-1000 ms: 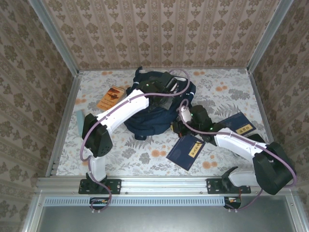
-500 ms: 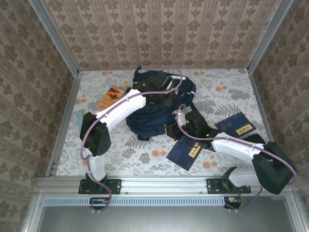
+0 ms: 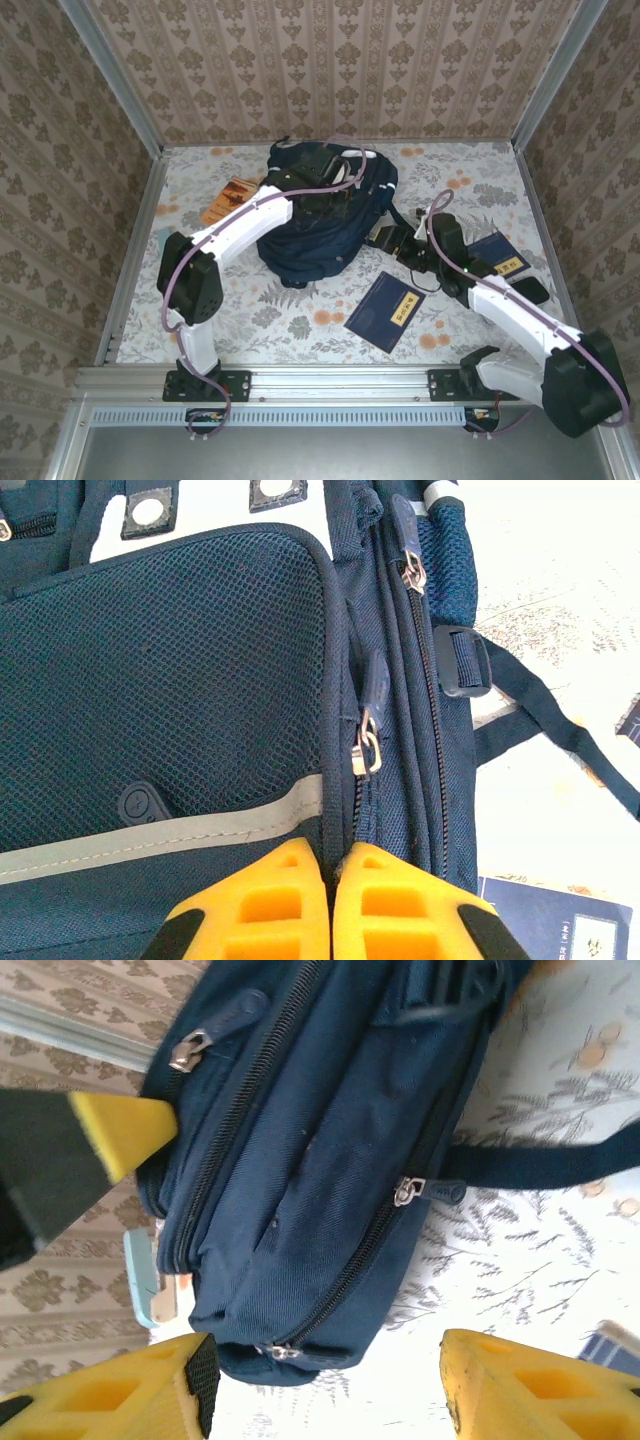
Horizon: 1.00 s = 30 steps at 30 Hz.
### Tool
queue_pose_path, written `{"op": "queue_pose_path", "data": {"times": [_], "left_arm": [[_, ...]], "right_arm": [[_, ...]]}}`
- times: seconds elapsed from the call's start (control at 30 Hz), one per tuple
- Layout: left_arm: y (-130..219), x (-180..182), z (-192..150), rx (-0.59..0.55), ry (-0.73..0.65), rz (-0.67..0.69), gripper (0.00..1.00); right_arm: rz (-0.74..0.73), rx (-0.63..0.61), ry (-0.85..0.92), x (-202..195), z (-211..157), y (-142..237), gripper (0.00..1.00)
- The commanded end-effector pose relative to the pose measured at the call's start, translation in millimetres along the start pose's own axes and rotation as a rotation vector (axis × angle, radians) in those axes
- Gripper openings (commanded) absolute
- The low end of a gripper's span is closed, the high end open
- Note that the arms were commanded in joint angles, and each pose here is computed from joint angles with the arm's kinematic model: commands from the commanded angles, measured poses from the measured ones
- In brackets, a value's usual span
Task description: Pack the student bag
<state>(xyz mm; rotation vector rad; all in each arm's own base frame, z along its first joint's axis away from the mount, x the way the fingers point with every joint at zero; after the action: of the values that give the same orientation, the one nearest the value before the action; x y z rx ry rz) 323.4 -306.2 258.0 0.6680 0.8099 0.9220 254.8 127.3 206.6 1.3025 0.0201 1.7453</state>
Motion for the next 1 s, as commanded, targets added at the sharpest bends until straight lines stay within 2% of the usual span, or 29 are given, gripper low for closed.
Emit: {"op": "queue_pose_path", "data": {"times": [0.0, 0.13, 0.37, 0.53, 0.63, 0.67, 0.77, 0.83, 0.87, 0.97], "left_arm": [[36, -13, 19, -0.120, -0.004, -0.104, 0.00], [36, -13, 17, -0.111, -0.002, -0.113, 0.00], [36, -15, 14, -0.095, -0.005, -0.136, 0.00], [40, -17, 15, -0.098, -0.005, -0.152, 0.00], [47, -16, 16, -0.110, -0.002, -0.143, 0.00], [50, -14, 15, -0.114, 0.004, -0.124, 0.04], [63, -3, 12, -0.128, 0.050, -0.063, 0.30], [72, 2, 6, -0.143, 0.065, -0.054, 0.45], [78, 6, 0, -0.153, 0.074, -0.048, 0.51], [89, 17, -22, -0.146, 0.117, -0.040, 0.58]], "right_arm": [[0.071, 0.086, -0.183, 10, 3, -18, 0.62], [0.133, 0.110, -0.200, 20, 10, -37, 0.55], [0.160, 0.143, -0.199, 27, 16, -62, 0.51], [0.174, 0.180, -0.222, 24, 13, -79, 0.37], [0.188, 0.190, -0.230, 23, 12, -85, 0.25], [0.192, 0.189, -0.231, 23, 12, -86, 0.20], [0.212, 0.174, -0.223, 26, 16, -86, 0.09], [0.228, 0.164, -0.213, 31, 18, -85, 0.05], [0.238, 0.158, -0.207, 33, 21, -84, 0.04], [0.267, 0.144, -0.192, 41, 26, -82, 0.02]]}}
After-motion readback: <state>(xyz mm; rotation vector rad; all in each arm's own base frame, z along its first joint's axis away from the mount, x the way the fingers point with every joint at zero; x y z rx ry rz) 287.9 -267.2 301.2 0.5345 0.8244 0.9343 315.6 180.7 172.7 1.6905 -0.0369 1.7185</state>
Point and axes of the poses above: each hand's point on the last joint's axis, 136 mm out from that joint toward the fingers, its own y axis back along the fingers, its own x axis along the line the jaws close on, z = x × y, the point moved 9 cm from there along y, back along the fingers, and after that the axes turned 5 degrees about y, right-handed, at the moved point
